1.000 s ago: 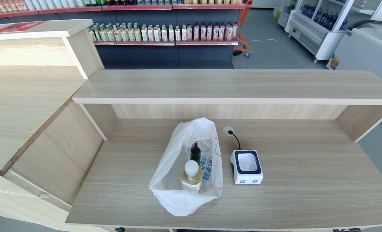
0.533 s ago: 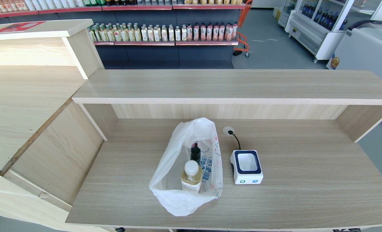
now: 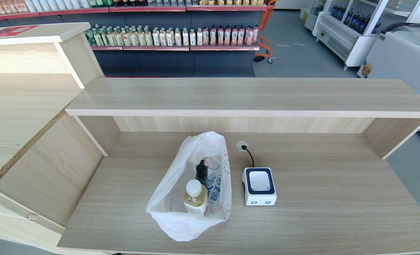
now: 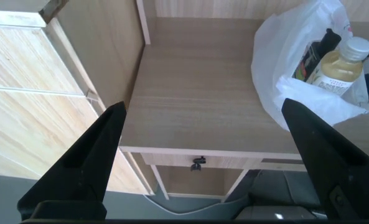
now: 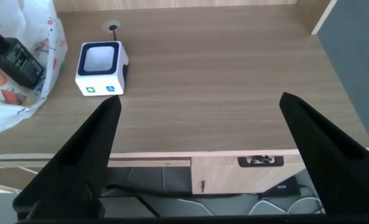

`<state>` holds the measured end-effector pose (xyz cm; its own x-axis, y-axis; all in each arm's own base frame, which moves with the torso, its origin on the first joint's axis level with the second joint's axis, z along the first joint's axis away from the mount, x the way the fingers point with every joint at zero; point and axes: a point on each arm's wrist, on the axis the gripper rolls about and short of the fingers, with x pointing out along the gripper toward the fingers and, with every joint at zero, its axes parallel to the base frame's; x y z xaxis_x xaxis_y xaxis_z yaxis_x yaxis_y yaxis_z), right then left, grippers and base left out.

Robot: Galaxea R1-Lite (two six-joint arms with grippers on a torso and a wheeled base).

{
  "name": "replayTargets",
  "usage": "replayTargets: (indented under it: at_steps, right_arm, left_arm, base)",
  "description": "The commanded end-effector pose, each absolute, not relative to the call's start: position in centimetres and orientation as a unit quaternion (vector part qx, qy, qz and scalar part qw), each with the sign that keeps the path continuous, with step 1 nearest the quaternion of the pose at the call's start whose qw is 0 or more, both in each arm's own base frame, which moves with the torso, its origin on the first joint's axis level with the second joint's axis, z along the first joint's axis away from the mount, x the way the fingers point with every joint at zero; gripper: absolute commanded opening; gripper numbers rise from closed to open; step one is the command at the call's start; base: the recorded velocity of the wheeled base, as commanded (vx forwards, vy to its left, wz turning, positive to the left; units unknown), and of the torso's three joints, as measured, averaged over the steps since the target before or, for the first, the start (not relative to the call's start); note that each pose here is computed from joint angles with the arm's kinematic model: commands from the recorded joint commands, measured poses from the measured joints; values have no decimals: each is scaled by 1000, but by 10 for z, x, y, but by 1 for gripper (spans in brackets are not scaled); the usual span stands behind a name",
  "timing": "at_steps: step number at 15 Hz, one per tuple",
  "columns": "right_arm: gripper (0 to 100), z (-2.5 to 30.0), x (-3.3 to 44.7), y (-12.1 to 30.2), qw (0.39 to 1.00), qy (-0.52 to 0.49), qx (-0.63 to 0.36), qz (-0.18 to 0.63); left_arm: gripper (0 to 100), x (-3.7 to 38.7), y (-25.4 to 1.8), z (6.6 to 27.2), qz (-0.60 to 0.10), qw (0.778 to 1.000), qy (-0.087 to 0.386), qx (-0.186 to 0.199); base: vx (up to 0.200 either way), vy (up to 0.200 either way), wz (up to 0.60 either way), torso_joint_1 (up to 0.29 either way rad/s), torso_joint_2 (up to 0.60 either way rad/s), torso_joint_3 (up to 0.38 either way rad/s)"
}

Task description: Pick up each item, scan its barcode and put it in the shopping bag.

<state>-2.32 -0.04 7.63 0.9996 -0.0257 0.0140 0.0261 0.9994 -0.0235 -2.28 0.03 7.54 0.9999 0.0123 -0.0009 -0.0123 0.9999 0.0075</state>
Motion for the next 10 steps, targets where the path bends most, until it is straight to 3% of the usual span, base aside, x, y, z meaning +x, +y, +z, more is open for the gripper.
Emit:
replayTargets:
  at_steps: [1,4,7,8,10]
  right_arm:
    - [100,76,-23,0,1000,-4,-12,-13]
    - [100,76,-23,0,1000,-4,-13,-12]
    - [100,76,-23,0,1000,-4,-13,-12]
    - [0,76,-23,0,1000,-4,-14,-12]
    - [0,76,-23,0,1000,-4,-15,-10]
  left_arm:
    - [100,-23,0,75,6,1000,0,4]
    - [100,-23,0,75,6,1000,0,2]
    - [100,-23,0,75,6,1000,0,0]
    - [100,-23,0,75,5,1000,0,0]
    - [100,-23,0,75,6,1000,0,0]
  base:
    - [0,-200,0,2,7,2]
    - [0,-200,0,4,-1,-1]
    - [0,0,0,0,0,0]
    - [0,0,0,0,0,0]
    - [0,0,0,0,0,0]
